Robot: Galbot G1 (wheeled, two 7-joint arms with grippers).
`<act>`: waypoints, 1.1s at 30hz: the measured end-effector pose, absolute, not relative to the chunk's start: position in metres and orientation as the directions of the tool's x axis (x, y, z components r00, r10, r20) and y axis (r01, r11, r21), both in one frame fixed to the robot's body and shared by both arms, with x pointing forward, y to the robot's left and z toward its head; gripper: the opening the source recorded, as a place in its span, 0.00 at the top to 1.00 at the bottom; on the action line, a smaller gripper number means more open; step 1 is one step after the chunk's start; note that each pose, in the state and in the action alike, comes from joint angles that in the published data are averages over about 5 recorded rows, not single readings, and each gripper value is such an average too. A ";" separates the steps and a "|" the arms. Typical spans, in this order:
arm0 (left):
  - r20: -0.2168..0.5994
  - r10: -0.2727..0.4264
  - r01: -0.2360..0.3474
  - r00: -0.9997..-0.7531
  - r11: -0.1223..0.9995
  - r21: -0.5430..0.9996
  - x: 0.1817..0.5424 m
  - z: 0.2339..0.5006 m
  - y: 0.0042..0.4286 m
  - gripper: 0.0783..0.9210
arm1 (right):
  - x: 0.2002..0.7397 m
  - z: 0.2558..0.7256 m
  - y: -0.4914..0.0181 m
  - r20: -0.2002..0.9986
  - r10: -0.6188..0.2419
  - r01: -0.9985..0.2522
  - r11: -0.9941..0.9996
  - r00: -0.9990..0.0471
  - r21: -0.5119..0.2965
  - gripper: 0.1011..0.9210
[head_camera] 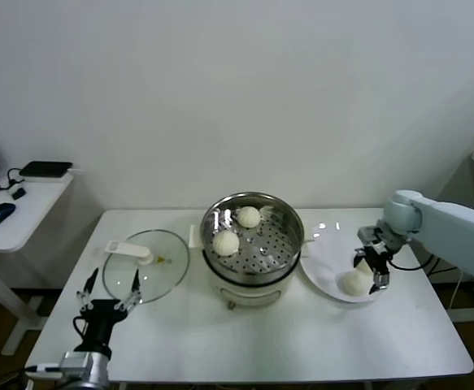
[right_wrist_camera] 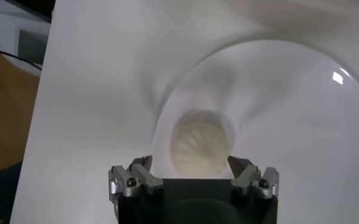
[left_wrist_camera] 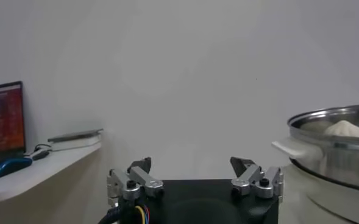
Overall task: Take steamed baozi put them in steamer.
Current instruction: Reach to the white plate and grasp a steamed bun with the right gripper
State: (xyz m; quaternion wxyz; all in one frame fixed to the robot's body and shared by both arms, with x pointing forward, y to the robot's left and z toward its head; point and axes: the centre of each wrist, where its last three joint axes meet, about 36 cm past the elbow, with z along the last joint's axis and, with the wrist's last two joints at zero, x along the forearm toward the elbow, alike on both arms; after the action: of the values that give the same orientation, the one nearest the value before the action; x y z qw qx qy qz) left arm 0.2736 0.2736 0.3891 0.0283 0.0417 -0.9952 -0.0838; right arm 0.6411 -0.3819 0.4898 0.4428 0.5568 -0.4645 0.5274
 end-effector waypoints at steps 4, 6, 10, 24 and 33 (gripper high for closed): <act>0.052 -0.088 -0.078 -0.995 0.983 0.169 0.273 0.387 0.274 0.12 | 0.644 0.481 -0.379 0.999 -0.050 -0.985 -0.175 0.010 0.001 0.12; 0.052 -0.089 -0.079 -0.995 0.983 0.168 0.273 0.387 0.274 0.12 | 0.645 0.477 -0.378 0.999 -0.050 -0.985 -0.174 0.009 0.000 0.12; 0.054 -0.089 -0.079 -0.995 0.983 0.167 0.273 0.386 0.274 0.12 | 0.648 0.470 -0.376 0.999 -0.048 -0.985 -0.172 0.010 0.001 0.12; 0.059 -0.090 -0.079 -0.994 0.983 0.164 0.273 0.382 0.273 0.12 | 0.655 0.460 -0.371 0.999 -0.044 -0.986 -0.164 0.010 0.003 0.12; 0.061 -0.091 -0.080 -0.994 0.984 0.161 0.273 0.381 0.273 0.12 | 0.655 0.457 -0.372 0.999 -0.044 -0.988 -0.156 0.013 0.006 0.37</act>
State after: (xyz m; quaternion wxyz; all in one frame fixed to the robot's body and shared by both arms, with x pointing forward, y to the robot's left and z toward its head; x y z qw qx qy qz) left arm 0.2730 0.2726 0.3806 0.0342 0.0430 -0.9953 -0.0796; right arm 0.6548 -0.3718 0.4570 0.4504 0.5512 -0.4681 0.5237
